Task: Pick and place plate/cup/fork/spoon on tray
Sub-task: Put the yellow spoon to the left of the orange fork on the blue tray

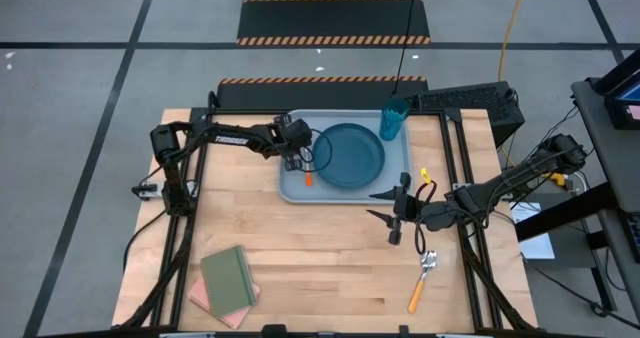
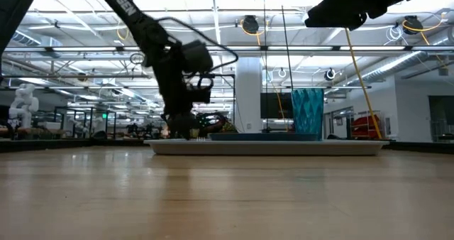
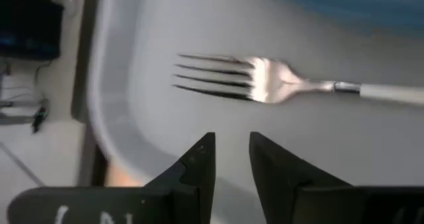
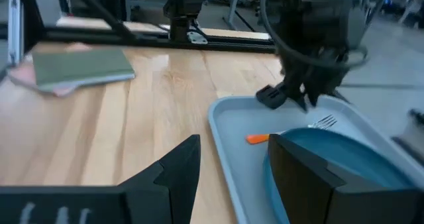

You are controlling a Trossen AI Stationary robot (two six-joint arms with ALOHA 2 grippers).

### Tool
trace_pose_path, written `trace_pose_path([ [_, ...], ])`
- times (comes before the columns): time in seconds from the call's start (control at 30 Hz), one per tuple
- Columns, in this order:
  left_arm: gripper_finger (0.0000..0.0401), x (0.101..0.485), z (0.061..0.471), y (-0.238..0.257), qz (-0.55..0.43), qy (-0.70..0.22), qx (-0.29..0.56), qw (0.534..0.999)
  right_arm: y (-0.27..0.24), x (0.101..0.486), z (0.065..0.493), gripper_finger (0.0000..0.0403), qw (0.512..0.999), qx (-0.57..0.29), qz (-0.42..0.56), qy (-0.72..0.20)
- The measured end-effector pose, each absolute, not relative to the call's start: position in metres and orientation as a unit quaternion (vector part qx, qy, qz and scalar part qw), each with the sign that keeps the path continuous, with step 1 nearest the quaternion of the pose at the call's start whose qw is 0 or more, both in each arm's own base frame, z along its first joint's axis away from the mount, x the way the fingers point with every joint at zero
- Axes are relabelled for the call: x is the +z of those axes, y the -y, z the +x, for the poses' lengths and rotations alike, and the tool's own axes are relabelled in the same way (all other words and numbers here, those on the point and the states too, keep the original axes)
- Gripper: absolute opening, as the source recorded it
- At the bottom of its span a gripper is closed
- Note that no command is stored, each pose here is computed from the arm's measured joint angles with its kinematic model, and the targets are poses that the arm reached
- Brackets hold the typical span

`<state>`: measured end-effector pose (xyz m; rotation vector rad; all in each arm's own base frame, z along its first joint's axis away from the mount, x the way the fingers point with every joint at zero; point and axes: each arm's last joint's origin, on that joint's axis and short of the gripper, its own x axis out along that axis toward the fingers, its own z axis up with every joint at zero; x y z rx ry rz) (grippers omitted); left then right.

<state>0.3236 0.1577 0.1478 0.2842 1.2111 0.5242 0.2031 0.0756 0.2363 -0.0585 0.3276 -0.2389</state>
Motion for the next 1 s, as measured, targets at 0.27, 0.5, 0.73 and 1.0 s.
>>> trace_pose_path([
  [0.27,0.0097,0.205,0.329,-0.124,0.113,-0.508,0.250,0.817,-0.075,0.227,0.198,0.0171,0.953,-0.185,0.171,-0.167],
  [0.5,0.0097,0.236,0.329,-0.088,0.126,-0.455,0.213,0.856,-0.094,0.197,0.181,0.0171,0.869,-0.185,0.351,-0.295],
  [0.73,0.0097,0.237,0.333,-0.065,0.126,-0.447,0.173,0.869,-0.118,0.183,0.170,0.0171,0.783,-0.165,0.458,-0.386],
  [1.0,0.0097,0.237,0.336,-0.045,0.110,-0.441,0.142,0.879,-0.151,0.166,0.156,0.0171,0.671,-0.204,0.505,-0.503],
])
